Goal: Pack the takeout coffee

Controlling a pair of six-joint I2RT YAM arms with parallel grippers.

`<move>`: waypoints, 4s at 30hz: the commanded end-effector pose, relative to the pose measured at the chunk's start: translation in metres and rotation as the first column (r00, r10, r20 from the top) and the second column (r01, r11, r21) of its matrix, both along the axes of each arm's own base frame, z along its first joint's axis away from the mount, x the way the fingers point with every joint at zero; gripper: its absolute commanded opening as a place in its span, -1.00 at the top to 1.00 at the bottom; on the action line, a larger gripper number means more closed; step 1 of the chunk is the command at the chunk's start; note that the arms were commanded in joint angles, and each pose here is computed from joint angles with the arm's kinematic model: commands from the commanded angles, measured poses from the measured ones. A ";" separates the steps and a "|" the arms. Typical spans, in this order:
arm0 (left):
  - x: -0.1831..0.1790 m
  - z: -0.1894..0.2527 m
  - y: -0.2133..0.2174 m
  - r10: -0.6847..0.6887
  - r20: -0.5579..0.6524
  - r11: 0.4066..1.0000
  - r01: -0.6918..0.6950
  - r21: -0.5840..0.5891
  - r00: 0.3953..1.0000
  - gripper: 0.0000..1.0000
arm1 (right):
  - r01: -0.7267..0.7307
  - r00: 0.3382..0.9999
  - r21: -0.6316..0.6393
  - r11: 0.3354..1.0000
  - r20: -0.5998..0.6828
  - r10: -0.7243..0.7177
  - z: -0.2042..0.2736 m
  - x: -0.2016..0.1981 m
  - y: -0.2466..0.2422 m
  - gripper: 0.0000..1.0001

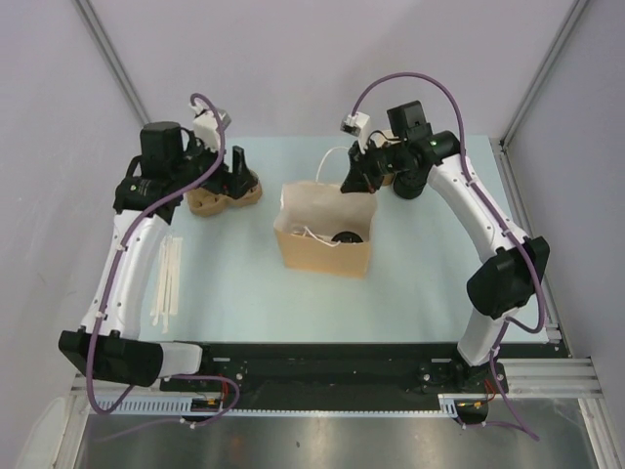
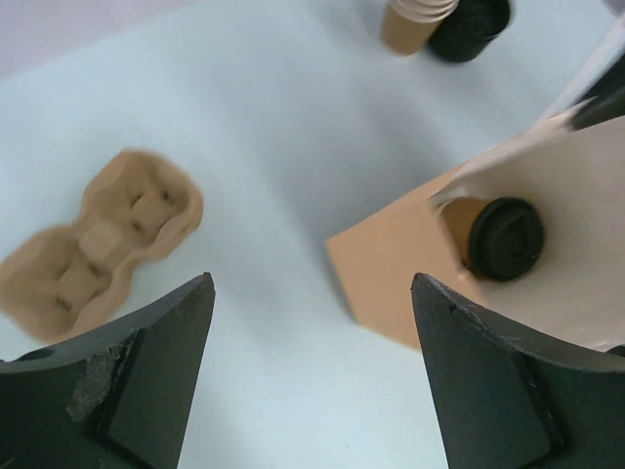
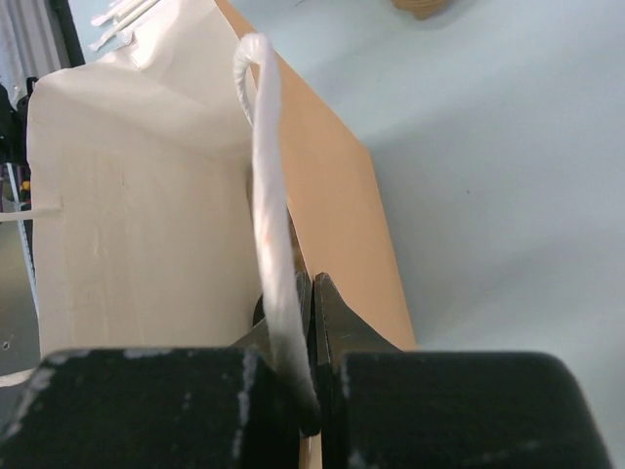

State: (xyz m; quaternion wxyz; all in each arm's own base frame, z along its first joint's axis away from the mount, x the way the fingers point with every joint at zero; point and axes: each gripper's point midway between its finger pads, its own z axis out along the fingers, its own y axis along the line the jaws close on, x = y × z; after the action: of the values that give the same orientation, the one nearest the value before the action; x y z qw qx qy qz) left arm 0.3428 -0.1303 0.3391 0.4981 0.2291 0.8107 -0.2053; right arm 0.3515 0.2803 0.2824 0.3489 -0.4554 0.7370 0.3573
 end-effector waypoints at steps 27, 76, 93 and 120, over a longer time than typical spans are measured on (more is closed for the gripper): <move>-0.050 -0.232 0.215 0.534 -0.520 0.845 -0.404 0.351 0.666 -0.29 | 0.102 0.990 -0.024 0.995 0.101 -0.099 0.020 0.041 -0.025 0.11; -0.088 -0.297 0.286 0.571 -0.552 0.816 -0.347 0.463 0.608 0.45 | 0.269 0.877 -0.038 0.962 0.422 -0.228 0.124 0.048 -0.033 -0.99; -0.079 -0.308 0.290 0.564 -0.577 0.823 -0.345 0.451 0.591 0.56 | 0.299 0.861 -0.039 0.953 0.441 -0.252 0.124 0.059 -0.037 -0.99; -0.076 -0.253 0.269 0.537 -0.562 0.844 -0.398 0.360 0.629 0.90 | 0.292 0.866 -0.045 0.955 0.435 -0.244 0.118 0.062 -0.036 -0.99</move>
State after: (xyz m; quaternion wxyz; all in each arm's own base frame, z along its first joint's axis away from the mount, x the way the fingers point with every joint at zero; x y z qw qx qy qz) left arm 0.2585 0.1420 0.0504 0.1580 -0.0194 0.9861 -0.0481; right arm 0.4091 0.2448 0.3902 0.5047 -0.4322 0.7300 0.1602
